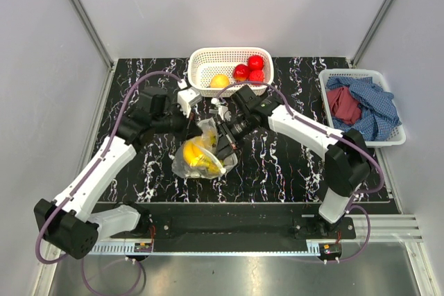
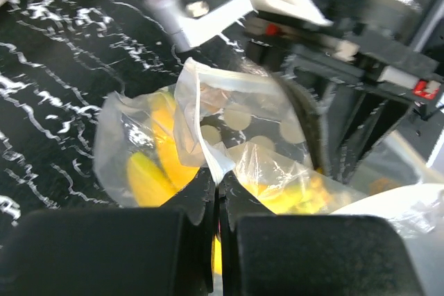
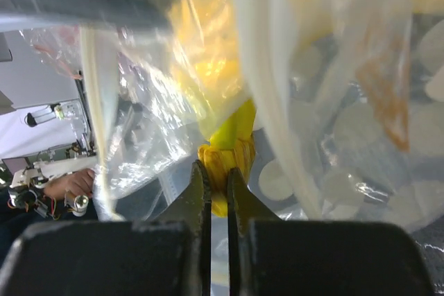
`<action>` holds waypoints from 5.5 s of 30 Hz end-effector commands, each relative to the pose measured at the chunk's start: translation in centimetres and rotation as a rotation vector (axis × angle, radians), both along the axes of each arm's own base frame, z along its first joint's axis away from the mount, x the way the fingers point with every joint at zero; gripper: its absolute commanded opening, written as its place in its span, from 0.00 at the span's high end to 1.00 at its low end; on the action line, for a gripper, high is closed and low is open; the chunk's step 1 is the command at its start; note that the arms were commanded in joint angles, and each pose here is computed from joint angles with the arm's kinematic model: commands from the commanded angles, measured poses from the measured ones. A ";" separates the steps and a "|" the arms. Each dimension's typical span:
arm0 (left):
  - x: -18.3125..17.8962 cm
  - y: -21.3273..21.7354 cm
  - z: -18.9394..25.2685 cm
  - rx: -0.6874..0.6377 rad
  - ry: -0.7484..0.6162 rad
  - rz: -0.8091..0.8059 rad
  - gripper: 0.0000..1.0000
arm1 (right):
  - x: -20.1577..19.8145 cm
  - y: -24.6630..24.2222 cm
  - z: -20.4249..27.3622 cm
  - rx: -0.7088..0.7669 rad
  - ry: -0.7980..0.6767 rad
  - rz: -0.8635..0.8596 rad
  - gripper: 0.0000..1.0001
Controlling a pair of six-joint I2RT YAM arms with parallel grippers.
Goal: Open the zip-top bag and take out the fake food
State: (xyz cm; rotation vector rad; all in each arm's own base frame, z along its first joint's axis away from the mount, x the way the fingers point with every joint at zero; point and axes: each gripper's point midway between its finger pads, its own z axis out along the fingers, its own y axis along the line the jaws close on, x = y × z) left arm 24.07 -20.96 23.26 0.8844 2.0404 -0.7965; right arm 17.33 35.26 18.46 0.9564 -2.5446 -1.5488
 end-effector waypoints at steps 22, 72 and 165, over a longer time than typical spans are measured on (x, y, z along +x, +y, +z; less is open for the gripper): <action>-1.5 1.4 2.0 0.173 -0.484 -0.095 1.00 | -3.3 -2.9 2.9 -0.022 -0.046 0.123 1.00; -2.0 -0.7 -3.1 -0.148 0.247 0.205 1.00 | 1.1 -2.7 15.0 0.591 0.074 -0.034 1.00; 5.2 9.7 -11.4 0.097 0.344 0.697 0.95 | 32.0 -1.6 8.5 -0.046 -0.451 -0.837 0.00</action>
